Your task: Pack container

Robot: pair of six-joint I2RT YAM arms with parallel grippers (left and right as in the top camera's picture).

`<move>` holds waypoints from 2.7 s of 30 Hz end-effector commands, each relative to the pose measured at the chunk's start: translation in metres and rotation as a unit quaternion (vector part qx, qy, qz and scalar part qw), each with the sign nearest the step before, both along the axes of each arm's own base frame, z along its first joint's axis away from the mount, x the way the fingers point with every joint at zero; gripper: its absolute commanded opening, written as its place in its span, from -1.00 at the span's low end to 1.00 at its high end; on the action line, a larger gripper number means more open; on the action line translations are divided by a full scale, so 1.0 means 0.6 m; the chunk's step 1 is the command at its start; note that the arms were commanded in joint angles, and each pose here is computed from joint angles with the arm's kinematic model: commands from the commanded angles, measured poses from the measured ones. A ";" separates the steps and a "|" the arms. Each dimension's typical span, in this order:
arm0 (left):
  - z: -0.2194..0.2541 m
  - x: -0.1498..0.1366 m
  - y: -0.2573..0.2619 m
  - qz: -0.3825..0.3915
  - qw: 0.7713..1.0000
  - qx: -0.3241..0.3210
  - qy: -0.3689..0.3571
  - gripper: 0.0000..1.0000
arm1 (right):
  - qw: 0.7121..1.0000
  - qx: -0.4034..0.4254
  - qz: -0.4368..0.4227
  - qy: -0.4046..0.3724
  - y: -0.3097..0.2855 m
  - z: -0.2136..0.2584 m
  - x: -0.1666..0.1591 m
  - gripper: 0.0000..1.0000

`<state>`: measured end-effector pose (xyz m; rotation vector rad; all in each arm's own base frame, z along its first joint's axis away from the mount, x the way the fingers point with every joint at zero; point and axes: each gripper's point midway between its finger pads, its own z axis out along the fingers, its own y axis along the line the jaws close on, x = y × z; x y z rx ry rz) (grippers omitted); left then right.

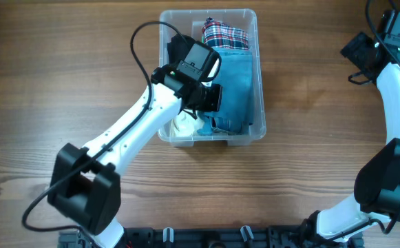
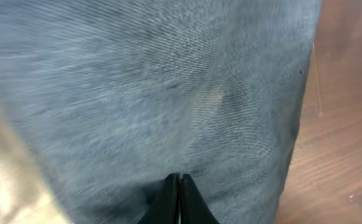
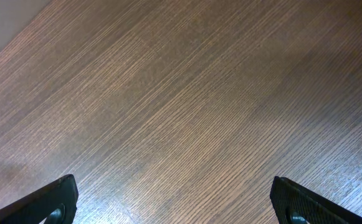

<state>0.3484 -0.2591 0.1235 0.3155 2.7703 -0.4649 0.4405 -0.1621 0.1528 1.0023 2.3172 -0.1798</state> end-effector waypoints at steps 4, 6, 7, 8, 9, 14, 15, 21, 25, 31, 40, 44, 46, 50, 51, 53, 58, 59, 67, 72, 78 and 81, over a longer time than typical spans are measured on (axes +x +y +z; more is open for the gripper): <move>0.174 0.107 0.020 0.071 0.972 -0.026 -0.224 -0.92 | 1.000 0.002 -0.006 0.003 0.001 -0.009 0.002 1.00; 0.179 0.131 0.009 0.072 0.966 -0.038 -0.247 -0.92 | 1.000 0.002 -0.006 0.003 0.001 -0.009 0.002 0.99; 0.173 0.142 0.004 0.072 0.964 -0.041 -0.252 -0.92 | 1.000 0.002 -0.006 0.003 0.001 -0.009 0.002 1.00; 0.164 0.149 0.000 0.073 0.964 -0.041 -0.252 -0.92 | 1.000 0.002 -0.006 0.003 0.001 -0.009 0.002 0.99; 0.150 0.156 -0.002 0.073 0.965 -0.037 -0.248 -0.92 | 1.000 0.002 -0.006 0.003 0.001 -0.009 0.002 1.00; 0.046 0.183 0.001 0.077 0.976 -0.004 -0.205 -0.92 | 1.000 0.002 -0.006 0.003 0.001 -0.009 0.002 1.00; 0.032 0.185 0.000 0.077 0.977 0.000 -0.200 -0.92 | 1.000 0.002 -0.006 0.003 0.001 -0.009 0.002 1.00; -0.041 0.200 0.019 0.086 0.982 0.025 -0.168 -0.90 | 1.000 0.002 -0.006 0.003 0.001 -0.009 0.002 1.00; -0.003 0.204 0.040 0.099 0.978 0.018 -0.181 -0.76 | 1.000 0.002 -0.005 0.003 0.002 -0.009 0.002 0.99; 0.176 0.144 0.073 0.106 0.967 -0.019 -0.232 0.99 | 1.000 0.002 -0.005 0.003 0.002 -0.009 0.002 0.99; 0.231 0.057 0.120 0.104 0.972 -0.004 -0.210 1.00 | 1.000 0.002 -0.005 0.003 0.002 -0.009 0.002 1.00; 0.226 0.054 0.121 0.104 0.973 -0.001 -0.204 0.99 | 1.000 0.002 -0.005 0.003 0.002 -0.009 0.002 1.00; 0.221 0.049 0.124 0.103 0.975 0.005 -0.196 1.00 | 1.000 0.002 -0.005 0.003 0.002 -0.009 0.002 0.99; 0.217 0.041 0.112 0.079 0.979 -0.005 -0.187 1.00 | 1.000 0.002 -0.005 0.003 0.002 -0.009 0.002 1.00; 0.214 0.039 0.106 0.056 0.981 -0.004 -0.187 0.99 | 1.000 0.002 -0.005 0.003 0.002 -0.009 0.002 0.99; 0.208 0.035 0.095 0.018 0.982 -0.003 -0.186 1.00 | 1.000 0.002 -0.005 0.003 0.002 -0.009 0.002 0.99; 0.167 0.025 0.095 0.004 0.987 0.010 -0.159 1.00 | 1.000 0.002 -0.005 0.003 0.002 -0.009 0.002 0.99; 0.156 0.021 0.097 0.004 0.988 0.013 -0.153 1.00 | 1.000 0.002 -0.005 0.003 0.002 -0.009 0.002 0.99; 0.135 -0.010 0.116 -0.011 0.981 0.000 -0.194 1.00 | 1.000 0.002 -0.005 0.003 0.002 -0.009 0.002 0.99; 0.100 -0.058 0.160 0.002 0.975 -0.042 -0.218 0.99 | 1.000 0.002 -0.005 0.003 0.002 -0.009 0.002 0.99; 0.075 -0.106 0.233 0.044 0.951 -0.094 -0.291 1.00 | 1.000 0.002 -0.005 0.003 0.002 -0.009 0.002 0.99; 0.072 -0.126 0.259 0.062 0.931 -0.114 -0.341 0.99 | 1.000 0.002 -0.005 0.003 0.002 -0.009 0.002 0.99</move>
